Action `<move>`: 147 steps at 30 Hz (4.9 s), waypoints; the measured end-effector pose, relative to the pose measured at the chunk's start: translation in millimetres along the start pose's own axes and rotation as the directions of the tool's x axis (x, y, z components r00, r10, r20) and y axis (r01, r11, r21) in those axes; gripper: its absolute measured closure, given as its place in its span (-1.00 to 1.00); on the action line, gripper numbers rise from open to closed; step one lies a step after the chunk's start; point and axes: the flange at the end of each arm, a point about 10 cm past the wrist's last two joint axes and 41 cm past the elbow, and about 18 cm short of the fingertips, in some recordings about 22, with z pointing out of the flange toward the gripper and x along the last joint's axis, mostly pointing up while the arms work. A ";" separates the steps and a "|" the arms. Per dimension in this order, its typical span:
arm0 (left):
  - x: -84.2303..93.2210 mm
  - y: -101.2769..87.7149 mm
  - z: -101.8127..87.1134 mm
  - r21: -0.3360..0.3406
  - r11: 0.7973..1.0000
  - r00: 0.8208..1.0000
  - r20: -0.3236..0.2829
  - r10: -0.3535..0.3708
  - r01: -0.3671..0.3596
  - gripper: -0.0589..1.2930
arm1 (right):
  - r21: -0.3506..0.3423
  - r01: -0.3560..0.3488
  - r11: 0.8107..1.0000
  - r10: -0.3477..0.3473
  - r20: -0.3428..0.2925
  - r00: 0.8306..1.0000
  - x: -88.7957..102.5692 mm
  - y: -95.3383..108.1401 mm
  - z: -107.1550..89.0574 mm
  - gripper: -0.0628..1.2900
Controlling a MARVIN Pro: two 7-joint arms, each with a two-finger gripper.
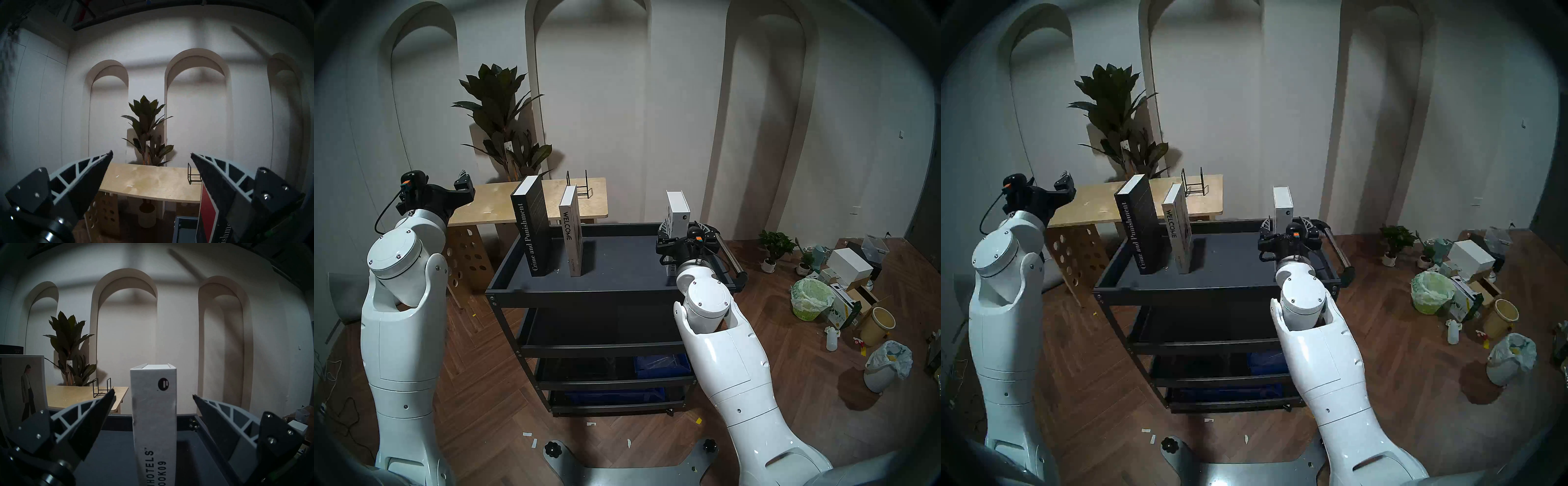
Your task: Sort the books onto the shelf by size, largest to the left
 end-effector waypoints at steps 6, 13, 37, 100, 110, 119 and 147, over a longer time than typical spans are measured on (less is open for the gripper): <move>-3.5 -4.6 -0.4 0.020 1.000 1.000 0.013 0.007 -0.007 -0.88 | -0.008 0.001 1.000 -0.001 -0.005 1.000 -2.9 -5.9 8.4 -0.91; -9.0 -9.5 0.8 0.040 0.999 1.000 0.027 0.012 -0.013 -0.88 | -0.030 0.002 1.000 -0.002 -0.005 1.000 -8.1 -7.5 18.3 -0.91; -34.3 -12.2 7.6 0.043 0.999 0.996 0.092 0.021 -0.025 -0.88 | -0.086 -0.002 0.996 -0.002 -0.041 0.999 -6.7 -2.6 37.1 -0.61; -68.8 -53.6 2.5 0.172 0.984 0.985 0.174 0.005 -0.036 -0.88 | 0.084 -0.070 0.994 0.074 -0.052 0.996 7.0 -151.4 59.9 0.19; -72.3 -61.4 3.5 0.178 0.983 0.984 0.179 -0.001 -0.031 -0.88 | 0.052 -0.056 0.997 0.058 -0.036 0.998 2.7 -165.2 57.7 0.20; -75.5 -62.2 4.0 0.176 0.984 0.983 0.185 -0.001 -0.032 -0.88 | 0.037 -0.039 0.999 0.040 -0.016 0.999 -5.3 -169.4 57.0 0.20; -81.2 -58.1 6.3 0.169 0.985 0.980 0.198 0.005 -0.039 -0.88 | 0.058 -0.026 0.998 0.027 -0.016 1.000 -6.5 -175.2 56.0 0.03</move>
